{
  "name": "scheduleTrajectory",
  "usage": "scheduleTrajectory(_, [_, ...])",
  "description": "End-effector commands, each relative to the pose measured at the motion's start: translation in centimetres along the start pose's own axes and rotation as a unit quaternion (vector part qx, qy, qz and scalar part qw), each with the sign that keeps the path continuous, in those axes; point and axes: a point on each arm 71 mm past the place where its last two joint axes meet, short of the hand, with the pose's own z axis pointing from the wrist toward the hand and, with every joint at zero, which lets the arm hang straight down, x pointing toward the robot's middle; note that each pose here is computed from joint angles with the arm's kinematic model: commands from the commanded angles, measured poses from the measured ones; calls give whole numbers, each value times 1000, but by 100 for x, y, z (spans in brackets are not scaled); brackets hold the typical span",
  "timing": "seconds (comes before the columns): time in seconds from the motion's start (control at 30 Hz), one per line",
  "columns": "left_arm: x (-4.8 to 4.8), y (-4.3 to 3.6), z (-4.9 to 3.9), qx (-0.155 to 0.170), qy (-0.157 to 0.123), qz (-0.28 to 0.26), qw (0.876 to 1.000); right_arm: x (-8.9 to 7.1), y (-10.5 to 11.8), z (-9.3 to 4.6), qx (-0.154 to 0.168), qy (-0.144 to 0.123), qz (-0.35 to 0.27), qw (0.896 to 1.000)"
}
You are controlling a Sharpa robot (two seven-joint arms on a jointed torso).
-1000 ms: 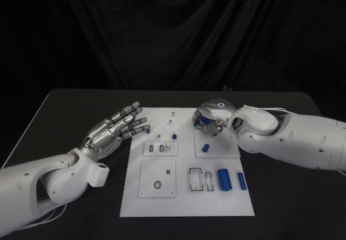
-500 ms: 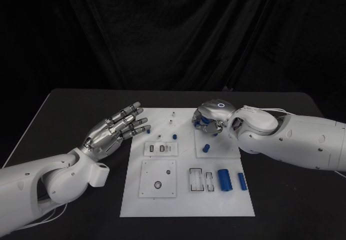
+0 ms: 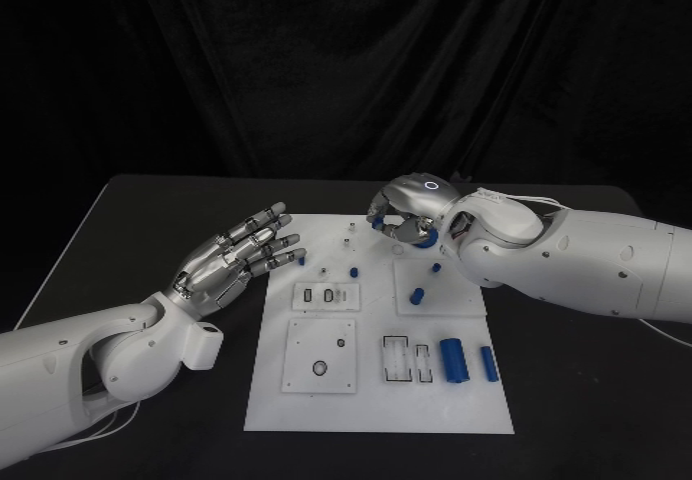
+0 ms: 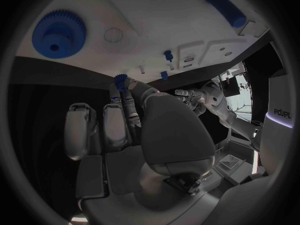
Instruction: Assemble the parts on the task board
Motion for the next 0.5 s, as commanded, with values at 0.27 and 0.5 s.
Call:
scheduleTrajectory(0.27, [22,-109,11,87,8,-8,996,-43,28,249,-1,-15,8,1000])
scheduleTrajectory(0.5, [41,-104,23,88,11,-10,996,2,60,367,-5,-7,4,1000])
